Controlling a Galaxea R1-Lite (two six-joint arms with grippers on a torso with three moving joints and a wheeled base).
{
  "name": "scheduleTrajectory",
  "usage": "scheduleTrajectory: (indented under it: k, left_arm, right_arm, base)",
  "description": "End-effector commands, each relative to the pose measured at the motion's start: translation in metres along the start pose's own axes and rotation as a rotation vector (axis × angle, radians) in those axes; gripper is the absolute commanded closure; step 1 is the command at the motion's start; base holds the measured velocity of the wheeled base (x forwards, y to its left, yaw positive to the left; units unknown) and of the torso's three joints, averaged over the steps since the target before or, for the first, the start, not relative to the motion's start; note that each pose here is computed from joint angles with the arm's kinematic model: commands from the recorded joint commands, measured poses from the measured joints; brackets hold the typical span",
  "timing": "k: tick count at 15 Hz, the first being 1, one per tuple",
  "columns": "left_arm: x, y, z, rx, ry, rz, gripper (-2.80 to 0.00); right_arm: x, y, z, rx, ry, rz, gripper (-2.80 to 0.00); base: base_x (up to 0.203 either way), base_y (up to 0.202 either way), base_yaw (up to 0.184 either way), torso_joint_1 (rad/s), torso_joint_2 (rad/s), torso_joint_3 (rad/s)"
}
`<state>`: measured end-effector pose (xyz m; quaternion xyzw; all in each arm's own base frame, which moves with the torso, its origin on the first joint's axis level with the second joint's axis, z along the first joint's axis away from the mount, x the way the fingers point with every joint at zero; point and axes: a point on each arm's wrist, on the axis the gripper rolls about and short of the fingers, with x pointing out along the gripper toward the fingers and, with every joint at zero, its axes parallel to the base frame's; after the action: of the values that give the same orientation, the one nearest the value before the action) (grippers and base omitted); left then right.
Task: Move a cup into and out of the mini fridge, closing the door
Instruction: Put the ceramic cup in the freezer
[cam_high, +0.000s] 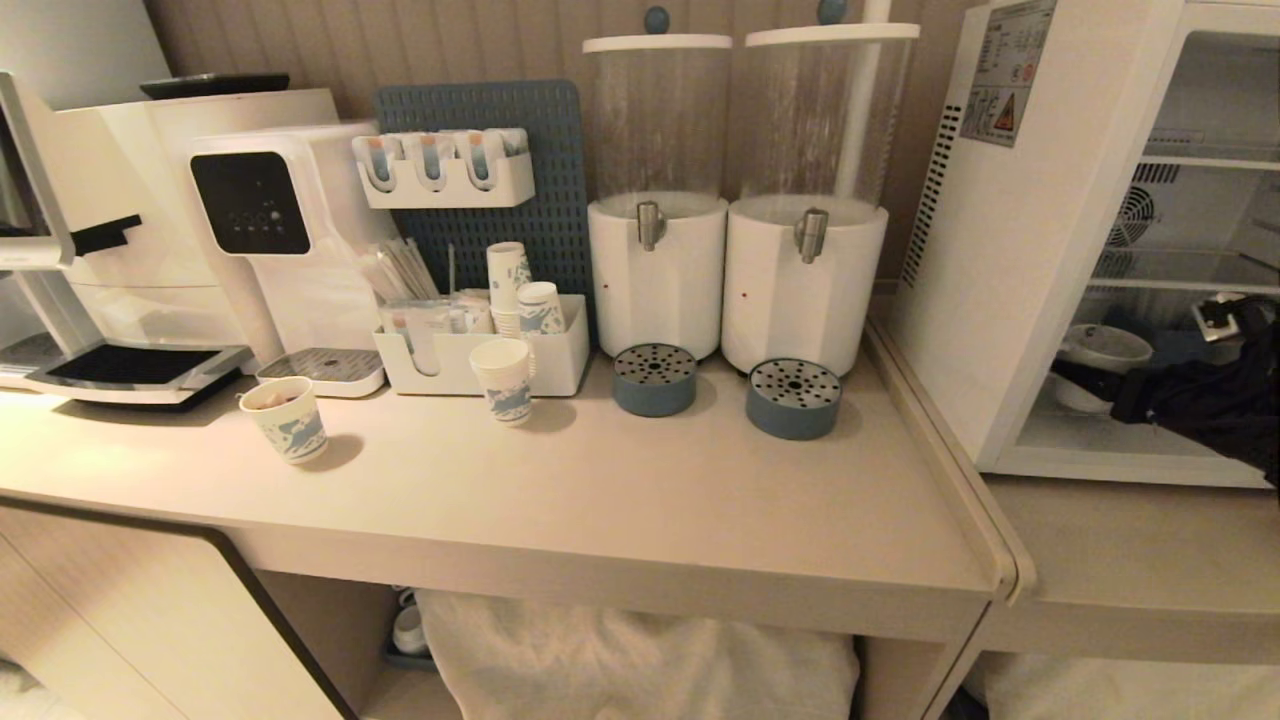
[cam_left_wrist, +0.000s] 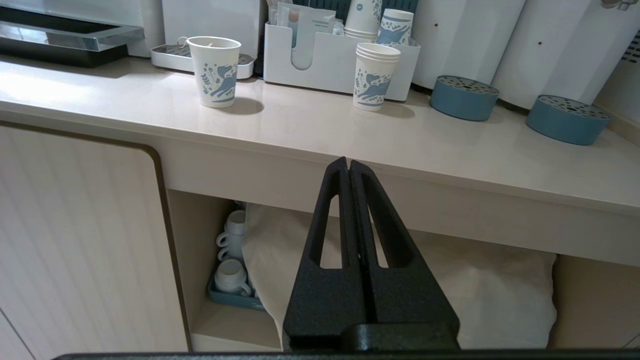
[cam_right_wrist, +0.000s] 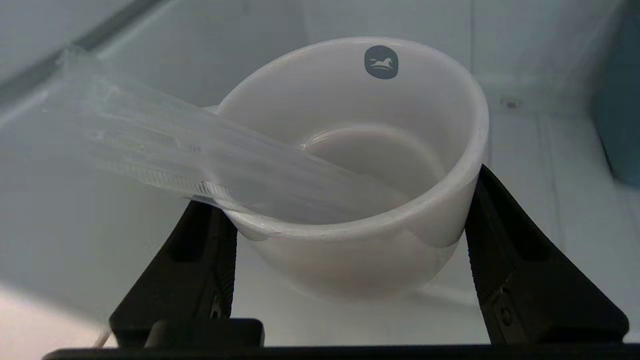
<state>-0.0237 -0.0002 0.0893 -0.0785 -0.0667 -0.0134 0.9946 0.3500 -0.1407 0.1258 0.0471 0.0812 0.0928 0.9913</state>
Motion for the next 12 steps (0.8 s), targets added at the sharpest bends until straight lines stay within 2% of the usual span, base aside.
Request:
scheduleTrajectory:
  k: [1,12]
  left_arm:
    - [0.001,0.002,-0.011,-0.002,0.034,0.005,0.00]
    - [0.001,0.002,-0.011,-0.005,0.033,0.008,0.00]
  right_arm:
    - [0.012,-0.005,0.004,-0.002,-0.001,0.010,0.00]
    - [0.056,0.004,-0.005,0.000,0.037,0.016,0.00]
  base:
    - [0.000,0.000,0.000,0.000,0.00,0.000]
    - [0.000,0.000,0.000,0.000,0.00,0.000]
